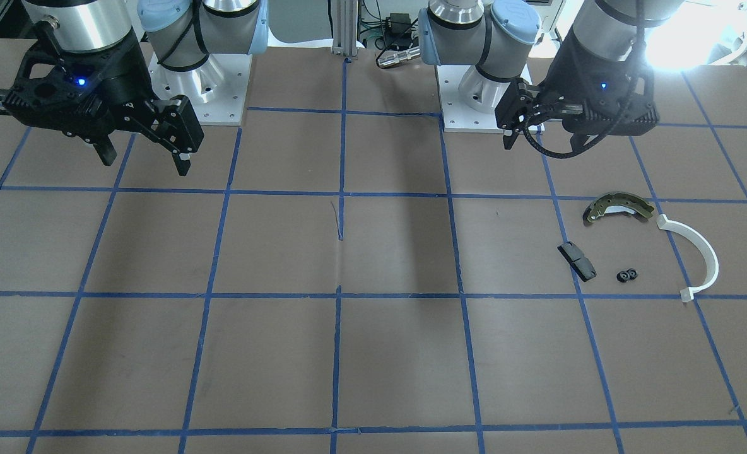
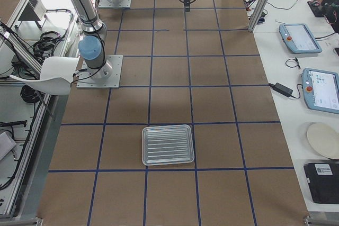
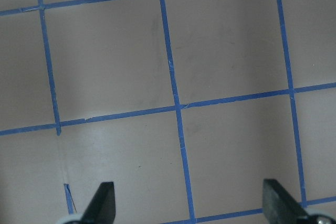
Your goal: Place bearing gear from tray to pile
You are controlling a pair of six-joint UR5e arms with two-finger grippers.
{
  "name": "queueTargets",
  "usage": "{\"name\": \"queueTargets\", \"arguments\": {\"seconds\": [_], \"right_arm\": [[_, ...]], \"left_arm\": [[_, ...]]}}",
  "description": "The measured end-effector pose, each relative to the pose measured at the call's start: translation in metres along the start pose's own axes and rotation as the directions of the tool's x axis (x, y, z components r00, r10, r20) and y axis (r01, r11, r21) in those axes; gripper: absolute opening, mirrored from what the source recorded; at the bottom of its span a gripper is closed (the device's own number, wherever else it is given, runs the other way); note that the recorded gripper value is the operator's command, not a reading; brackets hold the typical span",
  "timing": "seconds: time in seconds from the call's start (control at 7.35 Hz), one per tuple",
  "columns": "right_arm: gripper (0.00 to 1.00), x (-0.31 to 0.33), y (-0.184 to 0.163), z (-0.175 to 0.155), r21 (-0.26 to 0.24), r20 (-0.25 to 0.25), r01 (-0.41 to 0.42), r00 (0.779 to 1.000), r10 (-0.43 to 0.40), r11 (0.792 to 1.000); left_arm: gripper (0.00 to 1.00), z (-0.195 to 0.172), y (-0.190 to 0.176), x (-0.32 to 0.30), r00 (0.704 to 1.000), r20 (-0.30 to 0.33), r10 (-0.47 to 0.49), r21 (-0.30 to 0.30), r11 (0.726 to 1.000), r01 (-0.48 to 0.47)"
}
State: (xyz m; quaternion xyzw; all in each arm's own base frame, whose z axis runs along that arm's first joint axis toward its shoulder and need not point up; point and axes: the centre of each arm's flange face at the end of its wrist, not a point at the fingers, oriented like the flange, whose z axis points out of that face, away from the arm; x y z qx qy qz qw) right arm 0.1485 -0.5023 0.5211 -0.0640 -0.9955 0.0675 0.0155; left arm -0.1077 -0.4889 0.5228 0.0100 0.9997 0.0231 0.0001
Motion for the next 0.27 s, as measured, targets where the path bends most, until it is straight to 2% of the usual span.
{"name": "queueTargets", "arguments": {"seconds": [0.27], "right_arm": [[1.0,0.0,0.0001,-0.0001,0.0,0.0,0.0,1.0,0.0,1.0]], "left_arm": [[1.0,-0.0056,0.003,0.0009,1.0,-0.002,0.015,0.004,1.0,-0.015]]}}
